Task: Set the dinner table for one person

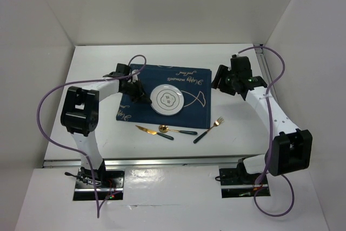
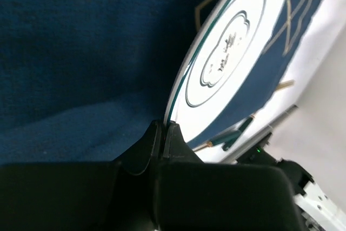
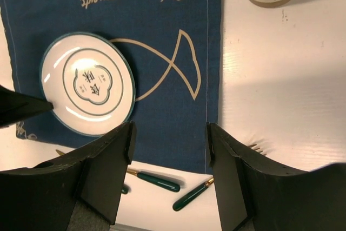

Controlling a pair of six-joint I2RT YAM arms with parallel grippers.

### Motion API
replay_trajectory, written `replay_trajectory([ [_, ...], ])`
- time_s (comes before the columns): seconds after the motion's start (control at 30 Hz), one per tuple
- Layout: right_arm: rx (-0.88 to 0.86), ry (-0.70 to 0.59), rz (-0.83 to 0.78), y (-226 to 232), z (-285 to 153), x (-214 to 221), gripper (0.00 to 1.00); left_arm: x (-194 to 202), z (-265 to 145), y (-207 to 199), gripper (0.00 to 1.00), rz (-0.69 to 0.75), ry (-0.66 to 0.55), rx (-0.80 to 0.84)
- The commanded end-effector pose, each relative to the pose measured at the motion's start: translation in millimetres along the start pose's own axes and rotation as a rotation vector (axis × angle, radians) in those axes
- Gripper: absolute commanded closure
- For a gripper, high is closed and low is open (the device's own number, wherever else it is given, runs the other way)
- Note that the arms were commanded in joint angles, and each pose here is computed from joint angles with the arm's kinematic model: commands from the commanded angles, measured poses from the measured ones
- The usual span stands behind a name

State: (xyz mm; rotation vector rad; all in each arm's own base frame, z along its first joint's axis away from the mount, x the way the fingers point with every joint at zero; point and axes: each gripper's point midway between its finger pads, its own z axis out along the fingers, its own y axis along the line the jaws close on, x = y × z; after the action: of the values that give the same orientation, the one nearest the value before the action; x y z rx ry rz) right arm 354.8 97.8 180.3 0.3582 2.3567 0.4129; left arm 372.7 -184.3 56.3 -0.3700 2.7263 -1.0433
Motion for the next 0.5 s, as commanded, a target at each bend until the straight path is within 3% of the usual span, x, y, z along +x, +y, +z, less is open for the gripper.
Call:
replay_trajectory([
  [0.0, -0.032, 0.039, -0.026, 0, -1, 12, 0.35, -16, -1, -7, 0.88, 0.029, -0.056, -0.066],
  [0.03, -0.028, 0.047, -0.025, -2, 0, 15, 0.35, -17, -1, -10, 0.71, 0.049, -0.062, -0.078],
  [0.07, -0.028, 0.047, -0.025, -2, 3, 15, 0.35, -18, -1, -5, 0.68, 0.044, -0.068, -0.101],
  [0.17, -0.031, 0.061, -0.024, -2, 6, 18, 0.35, -15, -1, -5, 0.4, 0.054, -0.06, -0.118],
  [0.2, -0.015, 0.062, -0.032, -5, 6, 18, 0.35, -18, -3, -8, 0.27, 0.073, -0.068, -0.113],
  [0.3, 0.007, 0.044, -0.046, -7, 6, 10, 0.35, -22, -7, -5, 0.18, 0.091, -0.076, -0.153],
  [0.47, 0.136, 0.019, -0.02, -37, 9, -15, 0.35, -46, -32, -4, 0.18, 0.11, -0.148, -0.19],
])
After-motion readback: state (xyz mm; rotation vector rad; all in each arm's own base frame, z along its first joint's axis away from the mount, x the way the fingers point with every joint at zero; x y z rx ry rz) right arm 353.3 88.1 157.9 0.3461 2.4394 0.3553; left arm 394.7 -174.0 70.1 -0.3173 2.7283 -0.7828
